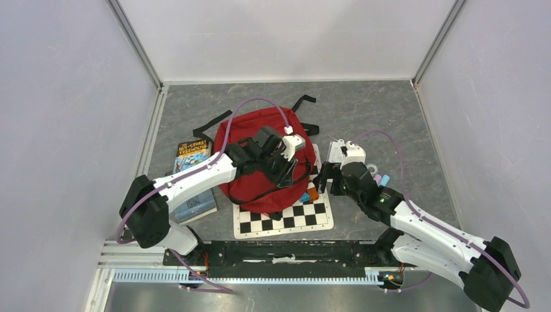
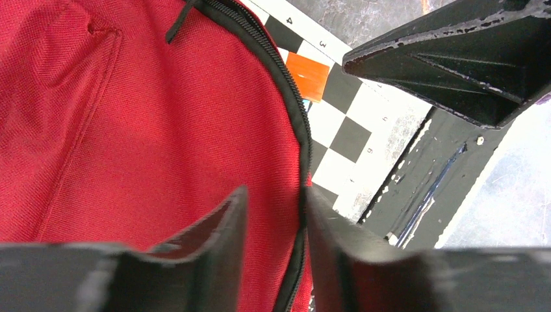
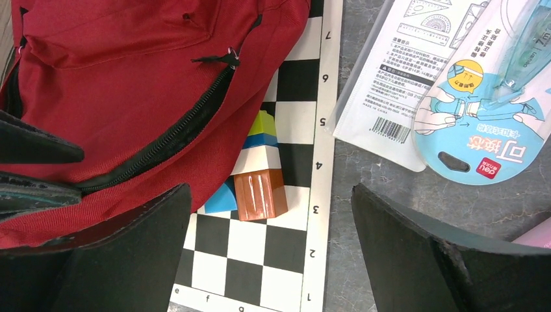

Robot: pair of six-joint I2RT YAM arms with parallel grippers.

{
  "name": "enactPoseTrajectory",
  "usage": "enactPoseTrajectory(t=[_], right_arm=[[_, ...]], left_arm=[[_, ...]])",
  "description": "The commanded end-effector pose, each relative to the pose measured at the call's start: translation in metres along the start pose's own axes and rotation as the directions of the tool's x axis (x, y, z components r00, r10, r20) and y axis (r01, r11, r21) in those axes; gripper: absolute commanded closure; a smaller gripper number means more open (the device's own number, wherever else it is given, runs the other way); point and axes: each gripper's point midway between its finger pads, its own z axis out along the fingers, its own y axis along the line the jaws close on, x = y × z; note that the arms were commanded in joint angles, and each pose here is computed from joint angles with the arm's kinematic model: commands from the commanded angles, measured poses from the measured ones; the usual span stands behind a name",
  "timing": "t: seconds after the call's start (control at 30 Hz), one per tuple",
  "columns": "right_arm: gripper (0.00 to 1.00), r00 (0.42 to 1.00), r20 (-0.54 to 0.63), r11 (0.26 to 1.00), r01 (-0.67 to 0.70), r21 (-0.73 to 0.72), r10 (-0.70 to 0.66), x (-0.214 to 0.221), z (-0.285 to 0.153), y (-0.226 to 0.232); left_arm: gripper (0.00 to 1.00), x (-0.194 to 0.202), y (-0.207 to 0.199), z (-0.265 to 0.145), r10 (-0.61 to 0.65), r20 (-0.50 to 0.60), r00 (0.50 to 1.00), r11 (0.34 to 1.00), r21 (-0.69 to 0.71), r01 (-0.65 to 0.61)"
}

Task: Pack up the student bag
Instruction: Unzip the student bag at the center of the board.

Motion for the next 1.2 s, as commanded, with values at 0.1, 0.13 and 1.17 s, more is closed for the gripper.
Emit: enactPoseTrajectory(t=[0.1,0.13,1.17], right_arm=[[0.04,0.998,0.056,0.998,-0.035,-0.052,0.038,-0.014,-0.002,0.011],[0.05,0.997,0.057,0.997,-0.041,-0.064,0.045,-0.014,-0.001,0.014],[0.02,0.773,0.414,0.779,0.593,-0.204,-0.481,-0.074,0.006,0.109]], left_arm=[[0.89,-0.028,-0.004,-0.013,0.046,0.092,0.995,0.999,-0.012,-0.045],[0.93,-0.033,-0.006,-0.016,0.048,0.112,0.993,0.999,-0.014,-0.047],[0.98,-0.068,0.012,-0.059,0.104,0.289,0.952,0.980,-0.191,-0.049]])
